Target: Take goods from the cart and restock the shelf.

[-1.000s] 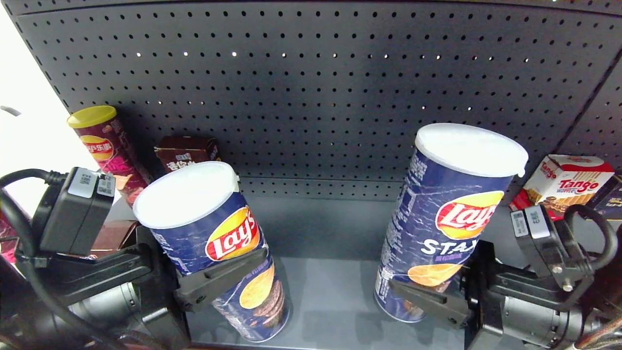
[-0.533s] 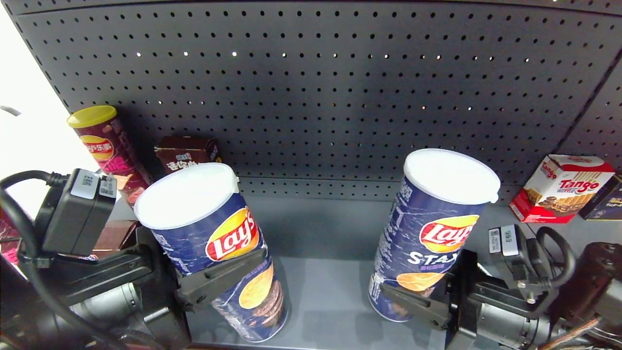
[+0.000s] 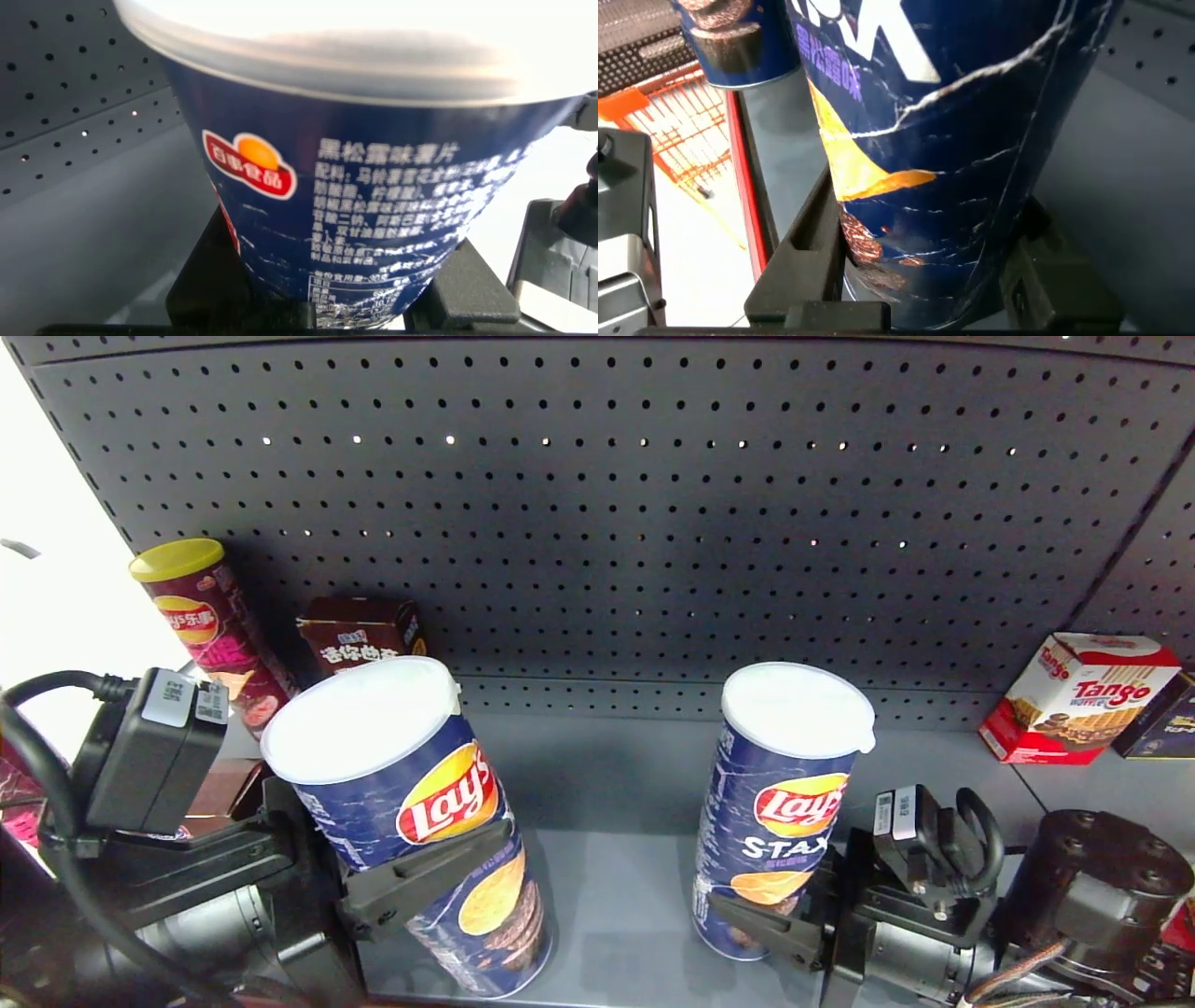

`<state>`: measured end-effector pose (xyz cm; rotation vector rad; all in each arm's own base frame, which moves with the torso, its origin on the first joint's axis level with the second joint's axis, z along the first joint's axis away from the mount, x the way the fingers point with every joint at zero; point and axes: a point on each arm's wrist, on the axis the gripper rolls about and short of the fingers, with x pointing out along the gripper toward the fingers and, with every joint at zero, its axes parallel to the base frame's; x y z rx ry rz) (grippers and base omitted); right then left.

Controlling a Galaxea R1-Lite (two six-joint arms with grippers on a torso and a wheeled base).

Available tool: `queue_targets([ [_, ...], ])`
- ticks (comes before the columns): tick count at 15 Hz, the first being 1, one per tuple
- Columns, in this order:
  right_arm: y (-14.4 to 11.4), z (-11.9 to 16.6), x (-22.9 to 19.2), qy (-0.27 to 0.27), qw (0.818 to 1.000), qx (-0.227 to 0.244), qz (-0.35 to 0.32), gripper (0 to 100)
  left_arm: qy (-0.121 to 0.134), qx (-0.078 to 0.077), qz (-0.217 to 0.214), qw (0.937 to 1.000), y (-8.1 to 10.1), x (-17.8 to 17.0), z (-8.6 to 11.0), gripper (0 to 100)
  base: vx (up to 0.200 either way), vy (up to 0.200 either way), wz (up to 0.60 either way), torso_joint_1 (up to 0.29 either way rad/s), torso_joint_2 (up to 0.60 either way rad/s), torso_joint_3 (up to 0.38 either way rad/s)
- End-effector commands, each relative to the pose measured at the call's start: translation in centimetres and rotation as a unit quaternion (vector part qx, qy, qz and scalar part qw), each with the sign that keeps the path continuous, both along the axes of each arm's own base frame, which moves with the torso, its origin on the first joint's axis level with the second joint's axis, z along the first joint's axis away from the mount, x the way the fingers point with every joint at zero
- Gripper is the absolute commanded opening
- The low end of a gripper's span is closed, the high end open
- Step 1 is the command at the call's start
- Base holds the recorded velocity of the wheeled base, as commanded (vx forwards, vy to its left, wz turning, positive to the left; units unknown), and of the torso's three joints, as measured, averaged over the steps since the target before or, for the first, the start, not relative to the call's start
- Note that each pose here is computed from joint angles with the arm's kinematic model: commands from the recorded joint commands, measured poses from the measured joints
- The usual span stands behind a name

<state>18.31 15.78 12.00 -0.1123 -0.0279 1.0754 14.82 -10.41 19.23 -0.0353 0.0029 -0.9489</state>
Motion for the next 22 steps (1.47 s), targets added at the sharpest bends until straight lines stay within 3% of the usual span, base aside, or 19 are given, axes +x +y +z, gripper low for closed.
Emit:
queue_targets([
  [1,0.2,-0.5,0.1,0.007,1.0,-0.006,0.003,0,0.005,0.003,0.0,1.0,0.0,-0.1,-0.3,0,0.0,0.0,0.0,0.0,0.0,0.0],
  [14,0.4,-1.9,-0.6,0.018,0.999,-0.033,0.013,0,0.005,0.003,0.0,1.0,0.1,-0.1,-0.4,0,0.0,0.0,0.0,0.0,0.0,0.0],
  [15,0.4,-1.8,-0.5,0.016,0.999,-0.031,0.012,100,0.005,0.003,0.0,1.0,0.1,-0.1,-0.4,0,0.0,0.0,0.0,0.0,0.0,0.0],
  [19,-0.3,-1.1,-0.7,0.004,1.0,-0.022,0.001,100,0.004,0.003,0.0,1.0,0.1,-0.2,-0.3,0,0.0,0.0,0.0,0.0,0.0,0.0],
  [22,-2.9,0.4,-1.8,-0.016,0.999,-0.006,-0.031,100,0.003,0.002,0.0,1.0,0.1,-0.1,-0.3,0,0.0,0.0,0.0,0.0,0.0,0.0],
])
